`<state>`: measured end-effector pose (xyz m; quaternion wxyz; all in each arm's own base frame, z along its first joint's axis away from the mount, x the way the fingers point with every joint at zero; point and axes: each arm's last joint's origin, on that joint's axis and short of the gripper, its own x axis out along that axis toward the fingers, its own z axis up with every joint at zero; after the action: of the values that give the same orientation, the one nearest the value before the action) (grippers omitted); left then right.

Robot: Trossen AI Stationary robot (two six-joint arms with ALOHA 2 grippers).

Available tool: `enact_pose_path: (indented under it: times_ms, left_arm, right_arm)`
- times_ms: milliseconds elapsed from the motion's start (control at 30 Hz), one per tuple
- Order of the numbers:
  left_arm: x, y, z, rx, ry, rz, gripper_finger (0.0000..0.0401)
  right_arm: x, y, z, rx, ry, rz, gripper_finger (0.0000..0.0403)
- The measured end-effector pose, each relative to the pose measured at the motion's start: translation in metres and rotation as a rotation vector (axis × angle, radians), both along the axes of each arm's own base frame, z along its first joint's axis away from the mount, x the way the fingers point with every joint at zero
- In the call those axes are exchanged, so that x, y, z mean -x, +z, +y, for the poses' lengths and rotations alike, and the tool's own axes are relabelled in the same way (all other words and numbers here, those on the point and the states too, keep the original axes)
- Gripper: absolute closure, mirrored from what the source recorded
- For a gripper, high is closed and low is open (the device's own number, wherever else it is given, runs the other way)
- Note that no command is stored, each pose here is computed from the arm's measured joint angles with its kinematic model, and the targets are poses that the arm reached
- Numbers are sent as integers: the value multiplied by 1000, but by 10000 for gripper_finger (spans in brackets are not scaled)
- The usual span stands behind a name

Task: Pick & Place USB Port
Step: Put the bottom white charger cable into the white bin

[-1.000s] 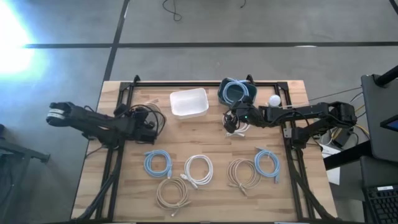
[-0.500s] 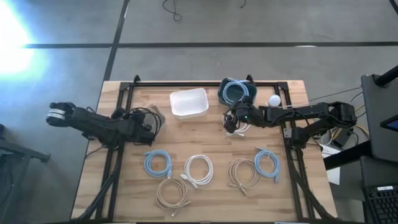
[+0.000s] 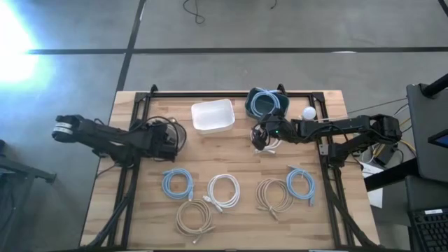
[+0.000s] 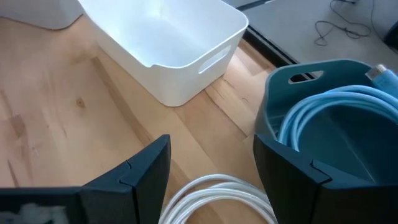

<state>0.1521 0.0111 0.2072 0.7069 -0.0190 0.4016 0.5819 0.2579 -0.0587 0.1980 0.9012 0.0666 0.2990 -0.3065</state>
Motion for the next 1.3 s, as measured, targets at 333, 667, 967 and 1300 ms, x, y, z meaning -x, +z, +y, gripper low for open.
enact_pose_path:
  times_ms: [333,667,967,1300]
  left_arm:
    - [-23,42,-2,17,-91,-80,236]
    - [-62,45,-11,197,-441,-239,236]
    - [-91,28,-21,327,-729,-526,236]
    - [-129,2,-30,428,-961,-536,236]
  right_arm:
    - [-2,-1,6,-91,63,-34,179]
    - [-7,-1,35,-137,209,-35,179]
    - [-8,0,46,-181,223,-67,179]
    - [-10,2,48,-184,234,-89,179]
